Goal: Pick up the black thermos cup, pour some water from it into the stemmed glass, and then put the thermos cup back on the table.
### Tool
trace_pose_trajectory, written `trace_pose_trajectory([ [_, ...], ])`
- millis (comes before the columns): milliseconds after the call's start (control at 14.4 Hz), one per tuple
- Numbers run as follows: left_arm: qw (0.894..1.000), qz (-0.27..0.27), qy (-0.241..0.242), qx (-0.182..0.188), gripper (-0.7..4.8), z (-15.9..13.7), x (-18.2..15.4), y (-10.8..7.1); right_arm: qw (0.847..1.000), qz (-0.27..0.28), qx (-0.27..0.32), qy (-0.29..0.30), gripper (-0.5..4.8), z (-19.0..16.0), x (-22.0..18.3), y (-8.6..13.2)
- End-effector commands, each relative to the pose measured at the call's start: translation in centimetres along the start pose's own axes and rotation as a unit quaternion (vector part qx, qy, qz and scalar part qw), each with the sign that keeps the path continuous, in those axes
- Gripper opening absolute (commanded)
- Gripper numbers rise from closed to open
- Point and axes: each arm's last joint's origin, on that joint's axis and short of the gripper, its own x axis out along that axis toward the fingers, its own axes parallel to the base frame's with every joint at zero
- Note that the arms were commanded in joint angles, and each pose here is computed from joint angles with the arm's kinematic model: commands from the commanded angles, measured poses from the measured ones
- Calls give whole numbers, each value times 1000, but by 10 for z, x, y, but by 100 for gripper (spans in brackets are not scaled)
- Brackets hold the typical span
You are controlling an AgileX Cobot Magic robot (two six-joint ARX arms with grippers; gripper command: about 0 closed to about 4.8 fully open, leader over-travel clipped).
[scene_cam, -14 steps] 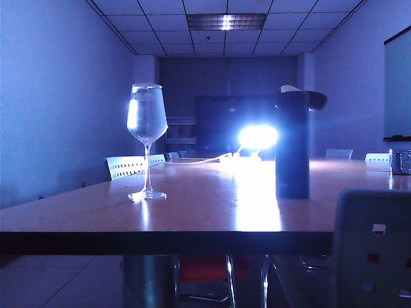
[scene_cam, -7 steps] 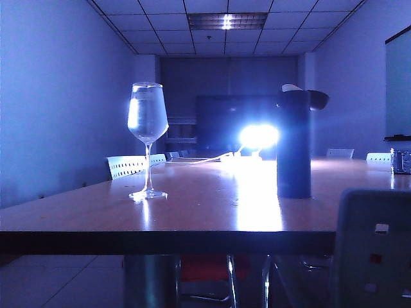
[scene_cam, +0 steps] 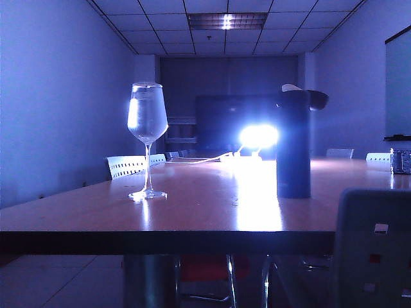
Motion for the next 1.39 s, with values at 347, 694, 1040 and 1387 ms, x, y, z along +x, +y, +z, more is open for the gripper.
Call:
trace_pose_trajectory([
  [347,991,117,-53,26,-5,-1,3,9,991,-117,-7,-68,35,1,2,-8],
  [694,977,201,-75,11,-5,3,-4,26,991,-117,-7,-69,35,1,2,-8],
  [1040,964,253,-88,3,-5,5,-8,34,973,-207,5,-99,35,7,-4,-25],
  [1387,964,253,-88,3,-5,5,-8,34,962,-248,10,-110,35,8,-7,-33],
])
